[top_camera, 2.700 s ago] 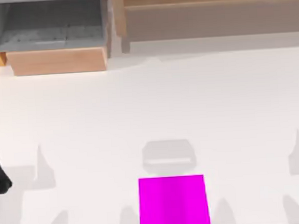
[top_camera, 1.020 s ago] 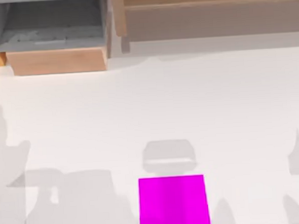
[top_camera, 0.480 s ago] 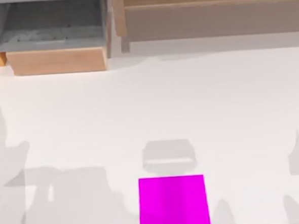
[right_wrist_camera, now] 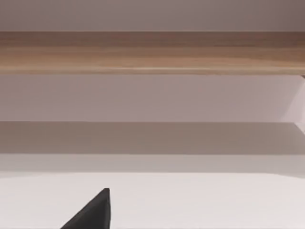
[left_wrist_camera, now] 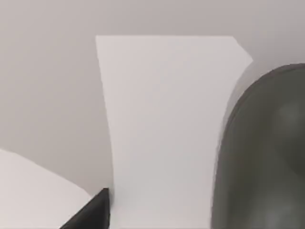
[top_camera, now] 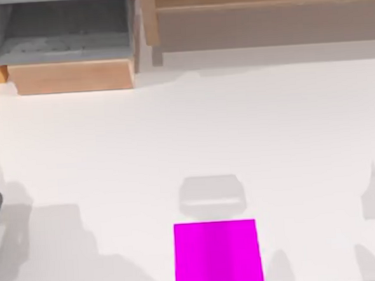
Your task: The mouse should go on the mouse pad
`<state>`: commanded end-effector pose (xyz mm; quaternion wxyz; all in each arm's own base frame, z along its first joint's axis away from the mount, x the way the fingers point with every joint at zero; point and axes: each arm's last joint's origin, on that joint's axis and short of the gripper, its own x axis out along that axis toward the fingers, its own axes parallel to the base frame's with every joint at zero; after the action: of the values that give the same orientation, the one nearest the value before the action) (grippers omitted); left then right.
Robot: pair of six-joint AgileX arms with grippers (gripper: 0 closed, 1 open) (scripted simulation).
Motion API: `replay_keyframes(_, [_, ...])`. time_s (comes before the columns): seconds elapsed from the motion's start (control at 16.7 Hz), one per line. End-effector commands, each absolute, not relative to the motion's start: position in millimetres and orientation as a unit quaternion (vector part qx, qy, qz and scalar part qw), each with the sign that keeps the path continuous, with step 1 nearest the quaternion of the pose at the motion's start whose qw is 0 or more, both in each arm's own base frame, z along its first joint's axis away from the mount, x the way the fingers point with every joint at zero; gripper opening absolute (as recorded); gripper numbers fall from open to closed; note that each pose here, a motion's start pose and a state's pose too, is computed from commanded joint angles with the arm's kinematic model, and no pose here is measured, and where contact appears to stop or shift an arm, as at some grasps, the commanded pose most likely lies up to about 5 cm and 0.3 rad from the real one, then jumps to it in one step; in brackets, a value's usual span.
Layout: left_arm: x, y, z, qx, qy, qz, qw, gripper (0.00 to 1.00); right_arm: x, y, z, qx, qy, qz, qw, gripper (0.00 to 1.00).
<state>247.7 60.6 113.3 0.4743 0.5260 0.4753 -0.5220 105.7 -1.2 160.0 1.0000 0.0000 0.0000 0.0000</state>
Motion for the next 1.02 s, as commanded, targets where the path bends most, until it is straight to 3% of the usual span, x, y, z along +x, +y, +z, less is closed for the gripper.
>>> replay_keyframes(0.42, [244.0, 60.1, 96.5, 0.524, 0.476, -0.524, 0.473, 1.0, 105.7, -1.2, 160.0, 0.0, 0.0, 0.0, 1.0, 1.0])
replay_keyframes(1.02, [244.0, 60.1, 96.5, 0.524, 0.476, -0.524, 0.473, 0.25, 105.7, -1.2, 160.0, 0.0, 0.0, 0.0, 1.0, 1.0])
